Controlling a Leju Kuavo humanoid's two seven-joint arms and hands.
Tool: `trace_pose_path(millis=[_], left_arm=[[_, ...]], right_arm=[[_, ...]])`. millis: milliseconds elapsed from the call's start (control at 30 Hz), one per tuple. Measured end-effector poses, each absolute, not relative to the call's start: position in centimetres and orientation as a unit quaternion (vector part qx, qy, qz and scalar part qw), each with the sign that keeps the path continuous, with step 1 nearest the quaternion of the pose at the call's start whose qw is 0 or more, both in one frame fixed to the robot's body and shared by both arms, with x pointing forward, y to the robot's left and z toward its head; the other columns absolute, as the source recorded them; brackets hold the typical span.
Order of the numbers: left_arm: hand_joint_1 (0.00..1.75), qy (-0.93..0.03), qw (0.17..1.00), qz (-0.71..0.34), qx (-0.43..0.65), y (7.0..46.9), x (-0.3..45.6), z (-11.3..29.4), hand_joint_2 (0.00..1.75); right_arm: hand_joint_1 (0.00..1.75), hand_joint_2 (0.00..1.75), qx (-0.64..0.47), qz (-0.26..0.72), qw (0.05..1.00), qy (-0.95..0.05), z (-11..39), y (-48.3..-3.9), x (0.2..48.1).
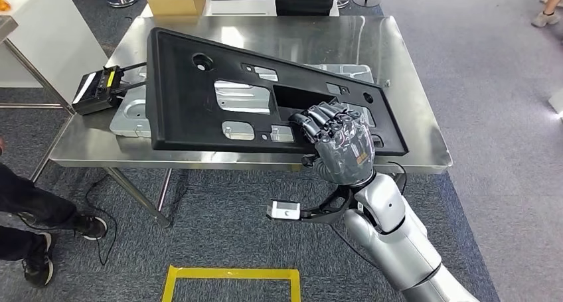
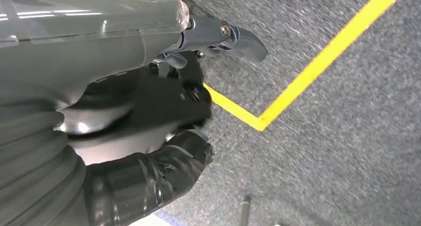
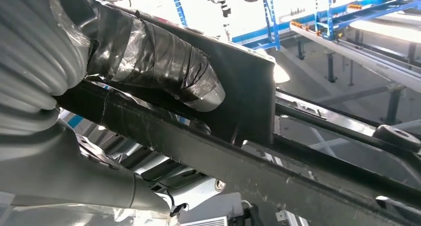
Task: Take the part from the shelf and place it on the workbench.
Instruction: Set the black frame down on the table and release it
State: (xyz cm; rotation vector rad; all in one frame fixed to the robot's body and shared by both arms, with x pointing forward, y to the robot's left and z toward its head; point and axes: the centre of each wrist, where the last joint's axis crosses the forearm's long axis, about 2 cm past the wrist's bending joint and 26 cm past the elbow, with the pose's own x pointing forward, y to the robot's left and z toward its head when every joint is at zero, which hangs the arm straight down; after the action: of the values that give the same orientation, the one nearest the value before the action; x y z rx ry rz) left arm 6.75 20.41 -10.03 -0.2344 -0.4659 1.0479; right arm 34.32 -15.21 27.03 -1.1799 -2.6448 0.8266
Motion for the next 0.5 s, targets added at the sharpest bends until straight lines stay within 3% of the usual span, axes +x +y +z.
trace_pose_path(millis=[500], left_arm=[[0.0,-0.218,0.834,0.495,-0.111,20.4,6.67,-10.04,1.75]], right_arm=[[1.75,1.75,-0.39,0.278,0.067,-0.875,26.86,-15.1,34.39]])
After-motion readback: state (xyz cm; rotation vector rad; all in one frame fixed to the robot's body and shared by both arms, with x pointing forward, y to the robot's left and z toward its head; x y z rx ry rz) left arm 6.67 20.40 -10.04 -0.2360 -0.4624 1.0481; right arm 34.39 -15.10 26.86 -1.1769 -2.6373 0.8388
